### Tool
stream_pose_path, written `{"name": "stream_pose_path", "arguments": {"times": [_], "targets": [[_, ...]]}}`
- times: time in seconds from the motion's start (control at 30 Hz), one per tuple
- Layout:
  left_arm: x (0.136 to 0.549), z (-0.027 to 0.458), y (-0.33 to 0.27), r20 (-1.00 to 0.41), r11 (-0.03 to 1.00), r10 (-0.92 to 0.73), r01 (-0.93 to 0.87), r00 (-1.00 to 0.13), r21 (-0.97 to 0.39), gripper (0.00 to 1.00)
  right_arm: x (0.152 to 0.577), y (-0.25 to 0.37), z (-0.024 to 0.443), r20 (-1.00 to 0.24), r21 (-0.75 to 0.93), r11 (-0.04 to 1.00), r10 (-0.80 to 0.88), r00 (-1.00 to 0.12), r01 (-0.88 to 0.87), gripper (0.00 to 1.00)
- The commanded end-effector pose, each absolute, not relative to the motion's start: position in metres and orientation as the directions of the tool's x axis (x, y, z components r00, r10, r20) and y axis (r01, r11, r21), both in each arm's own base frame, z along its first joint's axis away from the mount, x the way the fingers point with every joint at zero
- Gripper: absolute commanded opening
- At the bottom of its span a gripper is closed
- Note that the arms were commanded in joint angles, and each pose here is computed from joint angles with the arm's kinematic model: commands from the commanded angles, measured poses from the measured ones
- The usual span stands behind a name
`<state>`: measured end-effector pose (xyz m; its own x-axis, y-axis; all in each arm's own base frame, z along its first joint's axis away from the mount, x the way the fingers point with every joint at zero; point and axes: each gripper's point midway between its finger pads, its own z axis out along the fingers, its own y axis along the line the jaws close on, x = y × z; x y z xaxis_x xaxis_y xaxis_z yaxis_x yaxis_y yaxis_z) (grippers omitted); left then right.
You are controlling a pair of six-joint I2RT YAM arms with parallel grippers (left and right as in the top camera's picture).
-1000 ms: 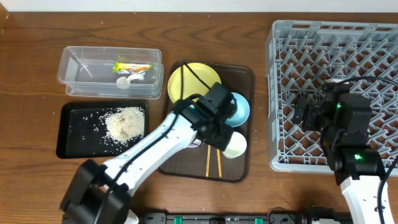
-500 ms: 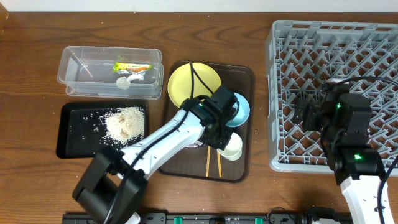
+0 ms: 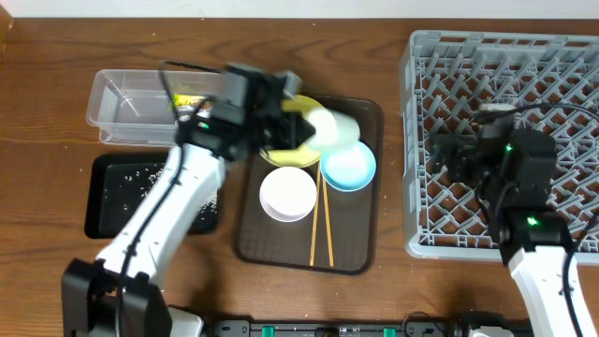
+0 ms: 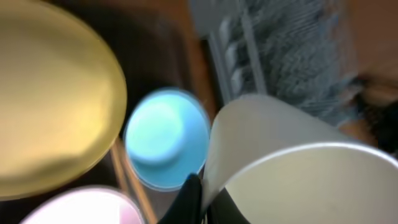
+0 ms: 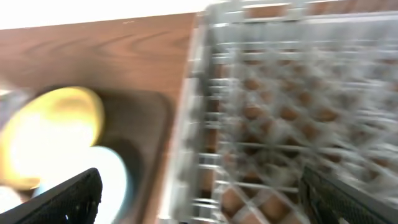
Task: Sort waste into correct bins and load items into the dishwasher rack
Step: 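Hand cup from left gripper to right gripper above tray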
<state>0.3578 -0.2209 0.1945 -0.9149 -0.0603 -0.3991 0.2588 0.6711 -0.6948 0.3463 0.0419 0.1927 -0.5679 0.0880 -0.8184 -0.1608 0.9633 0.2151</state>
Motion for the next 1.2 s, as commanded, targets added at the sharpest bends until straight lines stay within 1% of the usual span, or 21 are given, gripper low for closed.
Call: {"name": "stream_pose_path", "arguments": {"times": [0.0, 0.03, 0.1, 0.17, 0.23, 0.33, 0.43, 0.53, 0.7, 0.93, 1.07, 1.17], "targets": [[0.356, 0.208, -0.231, -0.211, 0.468, -0.092, 0.144, -0.973, -0.872, 0.06, 0.333, 0.104, 0.21, -0.834, 0.346, 0.797, 0.019, -0.551, -0.495, 0.99], [0.356, 0.209, -0.232, -0.189, 0.436, -0.084, 0.134, -0.978, -0.89, 0.06, 0.33, 0.113, 0.213, -0.835, 0.371, 0.756, 0.017, -0.551, -0.54, 0.99], [0.351, 0.21, -0.239, -0.122, 0.348, -0.039, 0.102, -0.992, -0.932, 0.06, 0.319, 0.133, 0.219, -0.848, 0.402, 0.638, -0.01, -0.529, -0.657, 0.99], [0.345, 0.209, -0.245, -0.069, 0.281, 0.011, 0.07, -0.998, -0.957, 0.06, 0.309, 0.146, 0.223, -0.859, 0.422, 0.529, -0.027, -0.512, -0.736, 0.99], [0.338, 0.205, -0.252, -0.016, 0.242, 0.055, 0.029, -0.998, -0.97, 0.06, 0.299, 0.156, 0.224, -0.856, 0.458, 0.422, -0.029, -0.516, -0.782, 0.99], [0.33, 0.2, -0.261, 0.02, 0.209, 0.107, 0.002, -0.994, -0.978, 0.06, 0.291, 0.163, 0.225, -0.848, 0.497, 0.316, -0.023, -0.53, -0.808, 0.99], [0.322, 0.201, -0.269, 0.03, 0.193, 0.143, -0.002, -0.989, -0.981, 0.06, 0.284, 0.168, 0.226, -0.862, 0.489, 0.227, -0.026, -0.507, -0.842, 0.99], [0.315, 0.209, -0.276, 0.004, 0.15, 0.189, 0.025, -0.982, -0.988, 0.06, 0.287, 0.168, 0.221, -0.856, 0.499, 0.222, -0.026, -0.517, -0.838, 0.99], [0.308, 0.209, -0.284, 0.003, 0.148, 0.212, 0.03, -0.977, -0.989, 0.06, 0.288, 0.169, 0.224, -0.871, 0.479, 0.187, -0.021, -0.491, -0.858, 0.99], [0.303, 0.209, -0.288, 0.012, 0.15, 0.226, 0.023, -0.974, -0.989, 0.06, 0.288, 0.17, 0.229, -0.888, 0.45, 0.174, -0.019, -0.46, -0.876, 0.94], [0.303, 0.209, -0.289, 0.014, 0.15, 0.229, 0.021, -0.973, -0.988, 0.06, 0.288, 0.17, 0.229, -0.888, 0.45, 0.172, -0.018, -0.46, -0.876, 0.87], [0.302, 0.209, -0.29, 0.014, 0.15, 0.232, 0.021, -0.973, -0.988, 0.06, 0.288, 0.17, 0.229, -0.888, 0.45, 0.172, -0.018, -0.46, -0.876, 0.85]]}}
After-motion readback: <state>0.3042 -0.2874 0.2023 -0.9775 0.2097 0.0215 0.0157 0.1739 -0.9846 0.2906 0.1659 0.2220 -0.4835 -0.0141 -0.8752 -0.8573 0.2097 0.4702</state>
